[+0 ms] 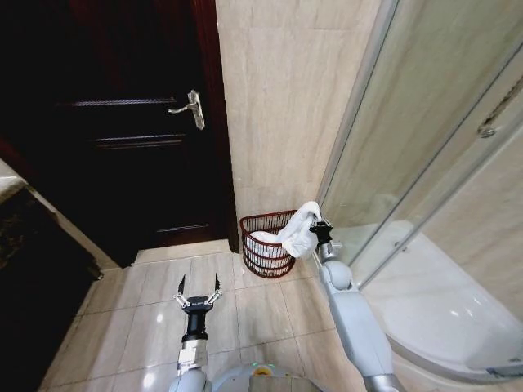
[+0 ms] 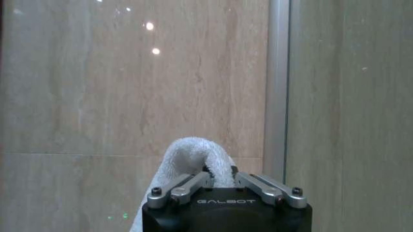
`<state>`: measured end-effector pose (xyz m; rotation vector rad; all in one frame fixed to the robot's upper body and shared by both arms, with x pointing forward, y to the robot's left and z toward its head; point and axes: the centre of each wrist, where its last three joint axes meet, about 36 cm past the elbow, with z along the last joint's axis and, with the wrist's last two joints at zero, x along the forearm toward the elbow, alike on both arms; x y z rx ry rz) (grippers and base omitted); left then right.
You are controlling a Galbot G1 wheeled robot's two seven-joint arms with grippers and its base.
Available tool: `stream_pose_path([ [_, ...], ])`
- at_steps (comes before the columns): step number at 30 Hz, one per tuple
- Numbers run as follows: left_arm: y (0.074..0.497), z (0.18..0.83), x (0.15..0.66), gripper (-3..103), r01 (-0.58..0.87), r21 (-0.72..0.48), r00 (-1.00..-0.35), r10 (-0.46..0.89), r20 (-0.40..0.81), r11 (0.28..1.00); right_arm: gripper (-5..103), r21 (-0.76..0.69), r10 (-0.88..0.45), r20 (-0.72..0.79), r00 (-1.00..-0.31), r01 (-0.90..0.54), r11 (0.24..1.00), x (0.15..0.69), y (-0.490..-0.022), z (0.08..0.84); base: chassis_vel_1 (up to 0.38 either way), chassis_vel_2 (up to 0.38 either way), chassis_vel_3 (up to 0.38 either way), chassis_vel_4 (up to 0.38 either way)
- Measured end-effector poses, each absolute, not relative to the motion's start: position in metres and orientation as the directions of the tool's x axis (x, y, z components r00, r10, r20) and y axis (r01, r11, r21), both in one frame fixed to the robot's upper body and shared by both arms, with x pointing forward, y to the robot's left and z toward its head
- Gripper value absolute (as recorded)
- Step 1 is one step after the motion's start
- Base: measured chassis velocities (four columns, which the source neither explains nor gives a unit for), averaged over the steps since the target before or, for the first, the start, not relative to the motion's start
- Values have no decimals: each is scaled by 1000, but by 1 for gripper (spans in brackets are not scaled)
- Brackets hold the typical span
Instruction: Discard the used towel into the hamper.
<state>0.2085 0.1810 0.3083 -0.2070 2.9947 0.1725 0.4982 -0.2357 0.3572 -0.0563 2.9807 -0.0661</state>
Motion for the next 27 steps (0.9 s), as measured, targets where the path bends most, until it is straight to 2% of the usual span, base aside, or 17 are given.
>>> stream_pose_path([
  [11, 181, 306, 208, 100, -148, 97, -981, -134, -139, 984, 4, -26, -49, -151, -987, -46, 999, 488, -228, 361, -58, 58, 49, -57],
  [27, 181, 300, 208, 100, -147, 100, -983, -134, -127, 984, 4, -26, -165, -326, -931, -166, 986, 565, -185, 473, 0, 0, 0, 0],
])
